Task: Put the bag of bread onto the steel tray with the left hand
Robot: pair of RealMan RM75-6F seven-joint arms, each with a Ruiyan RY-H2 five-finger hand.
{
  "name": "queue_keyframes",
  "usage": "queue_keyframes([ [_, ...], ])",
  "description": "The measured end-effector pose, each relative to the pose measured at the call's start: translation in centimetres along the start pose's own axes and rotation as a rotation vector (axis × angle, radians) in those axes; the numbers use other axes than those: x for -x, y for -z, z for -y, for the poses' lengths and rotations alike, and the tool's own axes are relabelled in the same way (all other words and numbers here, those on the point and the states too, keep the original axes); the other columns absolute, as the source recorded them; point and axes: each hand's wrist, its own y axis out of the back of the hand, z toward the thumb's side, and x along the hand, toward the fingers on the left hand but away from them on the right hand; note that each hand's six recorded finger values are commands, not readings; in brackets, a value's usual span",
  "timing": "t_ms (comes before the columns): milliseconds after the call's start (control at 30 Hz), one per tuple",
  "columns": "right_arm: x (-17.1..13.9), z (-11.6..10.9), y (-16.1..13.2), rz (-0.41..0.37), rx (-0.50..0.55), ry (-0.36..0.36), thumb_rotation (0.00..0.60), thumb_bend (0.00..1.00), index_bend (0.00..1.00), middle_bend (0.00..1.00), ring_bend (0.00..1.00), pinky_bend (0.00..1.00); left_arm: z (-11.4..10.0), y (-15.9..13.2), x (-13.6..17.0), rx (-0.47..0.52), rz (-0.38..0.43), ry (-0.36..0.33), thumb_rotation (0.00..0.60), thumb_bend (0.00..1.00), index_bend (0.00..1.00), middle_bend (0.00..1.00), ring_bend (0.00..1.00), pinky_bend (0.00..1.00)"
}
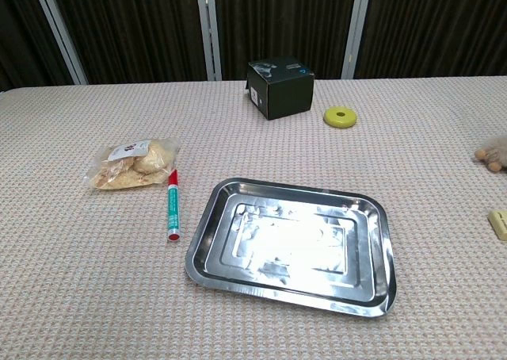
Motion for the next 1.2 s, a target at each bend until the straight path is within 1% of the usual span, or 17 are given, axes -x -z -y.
queue_keyframes([
  [333, -0.3, -0.2, -0.2, -0.007, 0.003, 0.004, 0.600, 0.02, 0.18, 0.18, 0.05, 0.16, 0.0, -0.1, 0.2, -0.004, 0.006, -0.017, 0.588, 0.09, 0.19, 0.01, 0.00, 0.00],
  [533, -0.5, -0.4, -0.1, -0.006, 0.005, 0.010, 0.600, 0.02, 0.18, 0.18, 0.05, 0.16, -0.3, -0.2, 0.3, -0.045, 0.027, -0.039, 0.597, 0.09, 0.19, 0.00, 0.00, 0.00],
  [633, -0.7, -0.4, -0.1, -0.004, 0.007, 0.009, 0.600, 0.02, 0.18, 0.19, 0.05, 0.16, -0.2, -0.2, 0.3, -0.092, 0.037, -0.025, 0.600, 0.09, 0.19, 0.00, 0.00, 0.00],
  [733, -0.9, -0.4, 0.1, 0.001, 0.008, 0.009, 0.600, 0.02, 0.18, 0.18, 0.05, 0.16, 0.1, -0.5, 0.1, -0.137, 0.055, 0.008, 0.600, 0.09, 0.19, 0.00, 0.00, 0.00],
  [800, -1.0, -0.5, 0.2, 0.005, 0.007, 0.011, 0.600, 0.02, 0.18, 0.18, 0.05, 0.16, 0.1, -0.9, -0.1, -0.140, 0.067, 0.016, 0.600, 0.09, 0.19, 0.00, 0.00, 0.00],
  [1000, -1.2, -0.6, 0.4, 0.010, 0.007, 0.014, 0.600, 0.02, 0.18, 0.18, 0.05, 0.16, 0.0, -1.4, -0.7, -0.134, 0.075, -0.003, 0.600, 0.09, 0.18, 0.00, 0.00, 0.00],
  [1133, -1.1, -0.6, 0.3, 0.007, 0.008, 0.013, 0.600, 0.02, 0.18, 0.18, 0.05, 0.16, 0.4, -1.7, -1.4, -0.141, 0.090, 0.013, 0.599, 0.07, 0.14, 0.00, 0.00, 0.00],
  [1200, -1.1, -0.5, 0.3, 0.005, 0.009, 0.012, 0.600, 0.02, 0.18, 0.18, 0.05, 0.16, 0.8, -2.0, -2.1, -0.146, 0.100, 0.032, 0.599, 0.06, 0.11, 0.00, 0.00, 0.00],
])
